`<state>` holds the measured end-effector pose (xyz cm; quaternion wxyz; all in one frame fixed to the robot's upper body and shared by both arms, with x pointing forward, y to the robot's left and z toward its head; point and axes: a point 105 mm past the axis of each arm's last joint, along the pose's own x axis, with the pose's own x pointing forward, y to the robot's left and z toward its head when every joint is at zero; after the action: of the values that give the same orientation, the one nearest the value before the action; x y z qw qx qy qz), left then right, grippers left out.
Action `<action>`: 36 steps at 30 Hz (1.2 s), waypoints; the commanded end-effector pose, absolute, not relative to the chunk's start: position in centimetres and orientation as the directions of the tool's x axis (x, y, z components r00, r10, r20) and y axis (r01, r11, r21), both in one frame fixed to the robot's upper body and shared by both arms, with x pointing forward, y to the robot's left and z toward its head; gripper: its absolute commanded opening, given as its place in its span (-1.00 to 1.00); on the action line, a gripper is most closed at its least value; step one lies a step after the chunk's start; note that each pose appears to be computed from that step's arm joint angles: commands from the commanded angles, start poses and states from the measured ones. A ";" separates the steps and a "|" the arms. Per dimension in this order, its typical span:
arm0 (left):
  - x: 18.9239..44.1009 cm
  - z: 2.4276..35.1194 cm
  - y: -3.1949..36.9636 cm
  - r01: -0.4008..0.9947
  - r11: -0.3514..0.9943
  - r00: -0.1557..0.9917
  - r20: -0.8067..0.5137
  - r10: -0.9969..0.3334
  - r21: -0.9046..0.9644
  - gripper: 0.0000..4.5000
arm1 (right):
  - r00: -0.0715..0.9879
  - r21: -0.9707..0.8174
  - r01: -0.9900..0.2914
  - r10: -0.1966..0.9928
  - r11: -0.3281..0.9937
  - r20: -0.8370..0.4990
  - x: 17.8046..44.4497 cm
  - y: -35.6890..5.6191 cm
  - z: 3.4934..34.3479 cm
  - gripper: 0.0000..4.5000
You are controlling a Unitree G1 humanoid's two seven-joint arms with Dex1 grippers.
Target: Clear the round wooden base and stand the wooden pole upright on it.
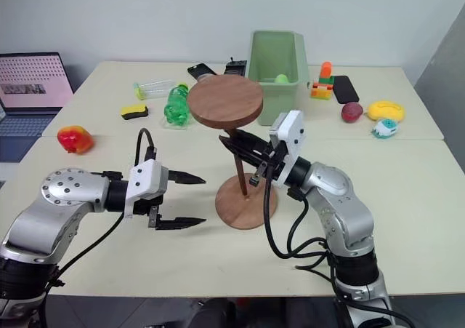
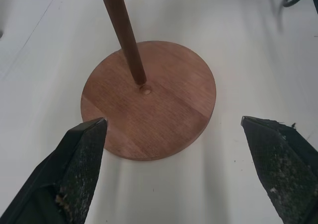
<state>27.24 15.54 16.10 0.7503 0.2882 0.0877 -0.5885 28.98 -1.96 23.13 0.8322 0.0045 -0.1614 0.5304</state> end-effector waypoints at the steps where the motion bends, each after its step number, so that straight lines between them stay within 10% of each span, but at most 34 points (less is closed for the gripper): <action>1: 27.2 16.6 15.4 0.927 0.122 0.288 -0.465 -0.837 0.355 1.00 | 0.359 -0.188 -0.885 0.881 0.427 0.308 28.4 -1.9 23.8 -0.89; 36: 26.6 15.7 16.0 0.933 0.117 0.279 -0.482 -0.831 0.340 1.00 | 0.393 -0.194 -0.871 0.878 0.451 0.273 28.9 -1.9 21.4 -0.89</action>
<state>26.62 15.78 15.19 0.7418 0.2871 0.0944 -0.5987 28.85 -1.77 21.75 0.8325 -0.0052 -0.1724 0.5264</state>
